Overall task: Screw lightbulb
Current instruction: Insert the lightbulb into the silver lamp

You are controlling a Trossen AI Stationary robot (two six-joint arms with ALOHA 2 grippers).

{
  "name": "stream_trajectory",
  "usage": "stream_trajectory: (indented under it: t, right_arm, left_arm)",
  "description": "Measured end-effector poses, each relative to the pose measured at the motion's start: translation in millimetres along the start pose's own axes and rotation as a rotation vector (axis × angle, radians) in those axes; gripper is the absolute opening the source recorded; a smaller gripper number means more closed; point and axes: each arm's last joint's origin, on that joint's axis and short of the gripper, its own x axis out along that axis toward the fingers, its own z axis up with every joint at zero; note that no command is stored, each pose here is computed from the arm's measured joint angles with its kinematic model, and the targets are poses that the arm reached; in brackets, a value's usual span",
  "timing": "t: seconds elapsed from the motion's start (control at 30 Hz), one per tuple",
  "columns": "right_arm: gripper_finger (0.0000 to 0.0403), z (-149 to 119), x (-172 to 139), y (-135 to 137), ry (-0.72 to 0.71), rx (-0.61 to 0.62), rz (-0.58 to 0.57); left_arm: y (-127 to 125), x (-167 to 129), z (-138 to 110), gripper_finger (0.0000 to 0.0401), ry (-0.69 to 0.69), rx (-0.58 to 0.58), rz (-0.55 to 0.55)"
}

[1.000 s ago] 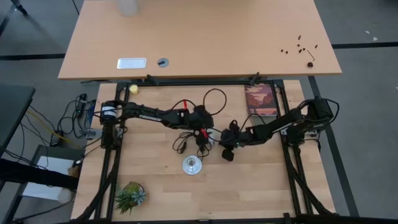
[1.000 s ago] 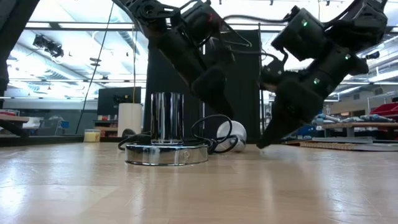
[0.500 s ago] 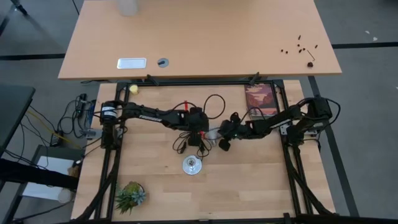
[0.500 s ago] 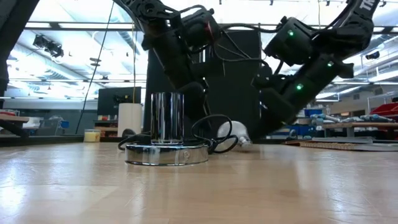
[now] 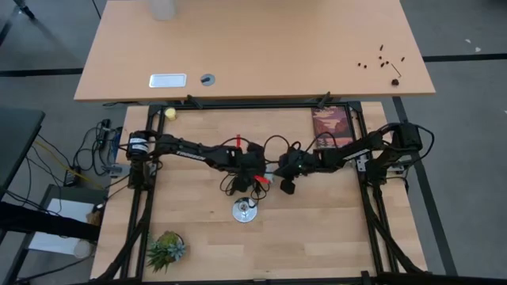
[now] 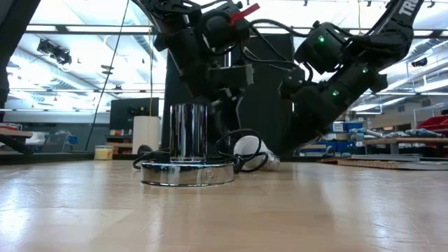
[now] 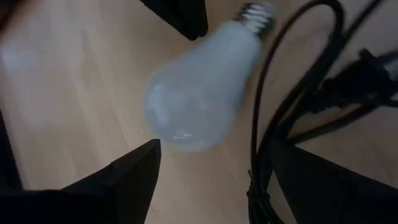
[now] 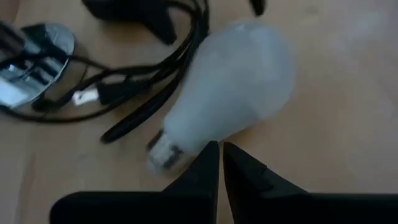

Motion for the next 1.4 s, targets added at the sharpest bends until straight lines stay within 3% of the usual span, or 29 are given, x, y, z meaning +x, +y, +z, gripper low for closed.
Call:
stream_trajectory:
  t: [0.27,0.5,0.8,0.93,1.4]
  right_arm:
    - [0.0032,2.7,-0.1,2.9,-0.031,-0.008,0.016]
    - [0.0029,5.4,-0.2,3.3,-0.058,-0.01,0.023]
    - [0.0026,-2.7,-0.2,4.8,0.01,0.252,-0.015]
    - [0.0023,-0.2,-0.2,1.6,-0.024,0.203,-0.062]
    - [0.0026,15.8,-0.7,-25.0,-0.127,0.038,-0.074]
  left_arm:
    - [11.9,0.4,3.4,0.031,-0.012,0.014,0.145]
    - [7.5,5.9,-5.8,0.031,-0.036,0.014,0.027]
    - [-0.3,3.4,-0.6,0.031,-0.013,-0.065,0.062]
    - [-1.6,2.6,-0.2,0.031,0.011,-0.08,0.093]
    - [16.2,9.2,-18.7,0.0309,-0.002,-0.244,-0.018]
